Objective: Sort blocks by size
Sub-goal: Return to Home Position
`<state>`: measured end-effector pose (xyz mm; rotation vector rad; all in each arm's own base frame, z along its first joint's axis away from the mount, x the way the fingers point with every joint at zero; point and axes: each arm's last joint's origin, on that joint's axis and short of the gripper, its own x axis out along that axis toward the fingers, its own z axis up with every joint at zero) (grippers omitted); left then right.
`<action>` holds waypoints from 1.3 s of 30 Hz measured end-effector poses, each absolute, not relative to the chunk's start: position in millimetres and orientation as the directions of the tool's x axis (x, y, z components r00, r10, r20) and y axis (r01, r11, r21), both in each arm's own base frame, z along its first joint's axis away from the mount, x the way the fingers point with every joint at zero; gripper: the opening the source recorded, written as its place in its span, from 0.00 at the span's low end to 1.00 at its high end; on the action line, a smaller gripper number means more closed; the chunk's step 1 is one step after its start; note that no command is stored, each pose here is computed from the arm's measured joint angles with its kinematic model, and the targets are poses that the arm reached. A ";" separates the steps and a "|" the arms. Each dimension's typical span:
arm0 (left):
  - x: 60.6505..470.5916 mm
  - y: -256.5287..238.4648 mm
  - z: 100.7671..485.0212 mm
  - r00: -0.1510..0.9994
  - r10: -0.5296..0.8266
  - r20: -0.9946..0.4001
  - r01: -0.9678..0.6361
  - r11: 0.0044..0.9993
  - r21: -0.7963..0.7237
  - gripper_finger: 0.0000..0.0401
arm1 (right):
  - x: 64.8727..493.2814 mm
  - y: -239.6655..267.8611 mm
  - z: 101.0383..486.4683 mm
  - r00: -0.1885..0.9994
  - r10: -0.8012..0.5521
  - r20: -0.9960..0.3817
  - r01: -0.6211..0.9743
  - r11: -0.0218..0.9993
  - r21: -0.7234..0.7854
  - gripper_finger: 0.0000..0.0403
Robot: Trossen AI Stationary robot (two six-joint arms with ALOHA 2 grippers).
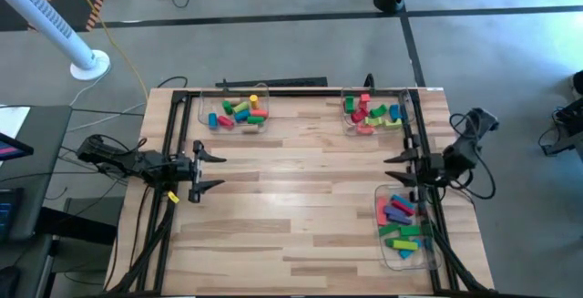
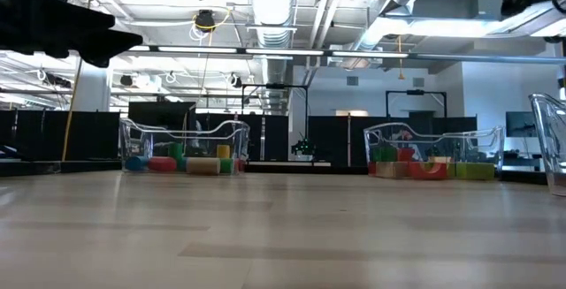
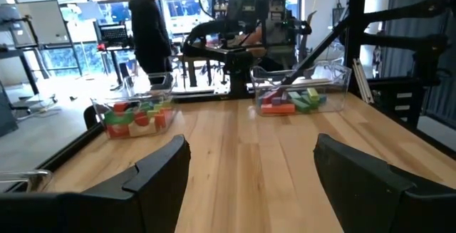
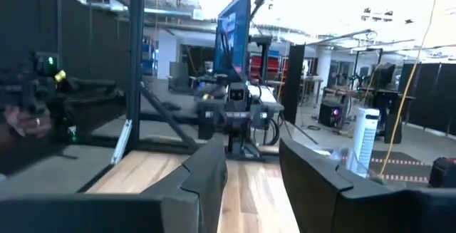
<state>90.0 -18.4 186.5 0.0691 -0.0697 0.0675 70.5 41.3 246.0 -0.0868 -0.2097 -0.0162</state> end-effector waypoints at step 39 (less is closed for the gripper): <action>90.2 -18.5 184.5 0.996 0.066 0.054 -0.074 0.984 0.164 0.72 | 75.1 27.0 216.3 0.963 -0.211 0.168 0.199 0.976 0.082 0.41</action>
